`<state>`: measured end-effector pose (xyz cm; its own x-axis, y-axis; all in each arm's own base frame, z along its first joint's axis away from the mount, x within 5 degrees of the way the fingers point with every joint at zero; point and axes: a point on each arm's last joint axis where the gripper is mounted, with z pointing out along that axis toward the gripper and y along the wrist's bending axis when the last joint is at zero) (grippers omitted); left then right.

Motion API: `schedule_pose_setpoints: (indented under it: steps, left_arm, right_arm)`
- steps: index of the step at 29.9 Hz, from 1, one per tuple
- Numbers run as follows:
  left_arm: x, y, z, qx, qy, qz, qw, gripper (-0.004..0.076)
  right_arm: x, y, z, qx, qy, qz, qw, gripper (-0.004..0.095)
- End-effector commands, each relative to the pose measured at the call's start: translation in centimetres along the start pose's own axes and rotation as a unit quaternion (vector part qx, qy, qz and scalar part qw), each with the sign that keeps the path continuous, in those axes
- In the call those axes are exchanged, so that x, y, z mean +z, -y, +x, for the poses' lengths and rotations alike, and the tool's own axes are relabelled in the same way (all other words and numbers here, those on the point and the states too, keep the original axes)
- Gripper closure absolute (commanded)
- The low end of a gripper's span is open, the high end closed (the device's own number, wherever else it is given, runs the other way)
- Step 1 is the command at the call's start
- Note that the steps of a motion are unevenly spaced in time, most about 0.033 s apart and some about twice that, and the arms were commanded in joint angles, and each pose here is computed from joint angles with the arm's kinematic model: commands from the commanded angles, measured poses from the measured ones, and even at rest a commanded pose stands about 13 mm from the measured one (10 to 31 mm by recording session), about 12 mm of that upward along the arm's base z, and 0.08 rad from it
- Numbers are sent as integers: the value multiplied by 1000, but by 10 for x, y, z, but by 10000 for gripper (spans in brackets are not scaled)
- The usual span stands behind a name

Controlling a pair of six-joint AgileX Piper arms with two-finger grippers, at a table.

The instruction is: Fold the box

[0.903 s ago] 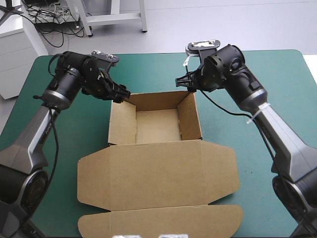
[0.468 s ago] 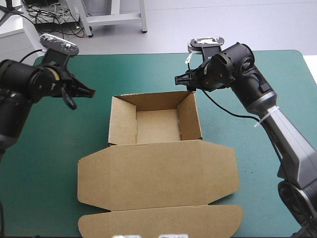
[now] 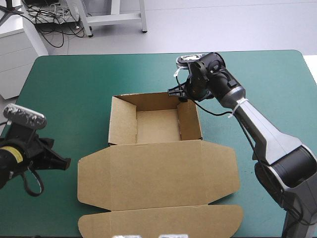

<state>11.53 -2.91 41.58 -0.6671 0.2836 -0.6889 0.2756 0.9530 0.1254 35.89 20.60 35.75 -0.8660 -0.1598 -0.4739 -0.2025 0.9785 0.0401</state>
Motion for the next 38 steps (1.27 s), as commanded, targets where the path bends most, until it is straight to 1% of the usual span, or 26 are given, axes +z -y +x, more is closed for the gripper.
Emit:
schedule_pose_setpoints:
  steps: [1,3,5,9,13,18,22,24,26,29,30,32,34,38]
  left_arm:
    - [0,2,19,-1,25,5,1000,734]
    - [6,4,33,0,13,8,1000,734]
    - [12,6,46,0,5,14,1000,734]
    - [24,13,72,-8,-14,38,999,734]
    - [32,18,93,-15,-10,53,998,734]
    - [37,20,121,-18,-4,60,998,734]
    - [35,23,136,-25,-2,73,997,734]
    - [34,24,144,-26,-6,76,997,734]
    - [30,23,149,-24,6,73,997,734]
    - [26,22,154,-25,23,73,997,734]
    - [26,22,155,-25,26,73,997,734]
    - [25,22,157,-26,30,73,997,734]
    - [26,22,159,-26,31,73,997,734]
    - [30,23,161,-25,22,73,997,734]
  right_arm:
    - [-15,9,1,0,11,7,1000,331]
    - [-2,16,7,5,-14,17,1000,331]
    - [8,22,12,14,-35,16,999,330]
    - [22,26,21,37,-73,-6,997,334]
    - [26,24,21,30,-75,-11,997,366]
    - [29,20,17,24,-56,-33,998,431]
    - [42,19,19,23,-77,-30,996,489]
    - [52,17,22,26,-101,-34,994,527]
    - [61,15,25,19,-119,-36,992,565]
    - [67,15,27,6,-131,-34,991,624]
    - [67,15,27,6,-131,-33,991,662]
    - [67,16,27,5,-131,-31,991,770]
    - [67,17,27,3,-131,-26,991,925]
    - [66,18,25,1,-127,-20,992,923]
